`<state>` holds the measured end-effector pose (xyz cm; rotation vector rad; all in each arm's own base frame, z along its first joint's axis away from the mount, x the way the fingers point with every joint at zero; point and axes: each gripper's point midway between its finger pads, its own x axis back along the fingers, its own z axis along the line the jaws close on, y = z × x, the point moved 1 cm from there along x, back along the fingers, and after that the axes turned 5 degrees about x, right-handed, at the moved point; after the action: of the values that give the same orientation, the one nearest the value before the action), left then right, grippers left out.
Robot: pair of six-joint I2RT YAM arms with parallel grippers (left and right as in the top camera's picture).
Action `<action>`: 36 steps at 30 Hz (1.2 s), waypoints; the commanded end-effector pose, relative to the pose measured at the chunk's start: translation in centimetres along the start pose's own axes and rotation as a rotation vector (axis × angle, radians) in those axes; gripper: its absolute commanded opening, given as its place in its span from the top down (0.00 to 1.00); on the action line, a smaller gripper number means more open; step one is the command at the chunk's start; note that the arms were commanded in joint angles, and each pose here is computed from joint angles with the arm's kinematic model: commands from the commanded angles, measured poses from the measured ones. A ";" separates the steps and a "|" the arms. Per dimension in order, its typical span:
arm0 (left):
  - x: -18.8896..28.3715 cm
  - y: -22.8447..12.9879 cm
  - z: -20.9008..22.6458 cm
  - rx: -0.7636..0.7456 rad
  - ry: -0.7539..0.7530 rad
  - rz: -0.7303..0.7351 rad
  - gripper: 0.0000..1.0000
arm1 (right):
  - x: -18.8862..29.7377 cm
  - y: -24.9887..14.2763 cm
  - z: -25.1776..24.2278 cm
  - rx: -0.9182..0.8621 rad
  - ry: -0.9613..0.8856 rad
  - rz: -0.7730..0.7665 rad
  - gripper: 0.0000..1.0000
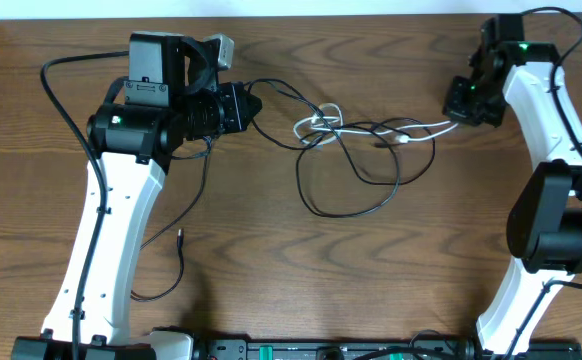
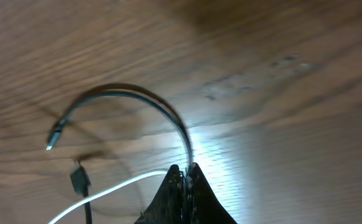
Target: Untangle cables
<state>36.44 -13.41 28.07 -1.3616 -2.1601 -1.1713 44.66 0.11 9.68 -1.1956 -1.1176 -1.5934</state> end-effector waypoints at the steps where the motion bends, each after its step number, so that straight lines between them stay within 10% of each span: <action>1: 0.5 0.5 -0.5 -0.032 0.002 -0.017 0.92 | -0.1 0.0 -0.9 0.036 -0.056 0.002 0.99; 28: 2.1 1.1 6.6 -0.034 0.434 -0.083 0.93 | 1.7 -1.2 -12.8 -0.249 -0.303 0.052 0.99; 36: 1.5 0.7 5.4 -0.033 0.354 -0.059 0.93 | 0.9 -0.6 -5.1 0.058 0.124 0.065 0.99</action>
<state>36.78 -7.69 25.01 -0.9891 -1.9122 -1.3423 41.65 -8.52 9.30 -1.3553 -1.0524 -1.5823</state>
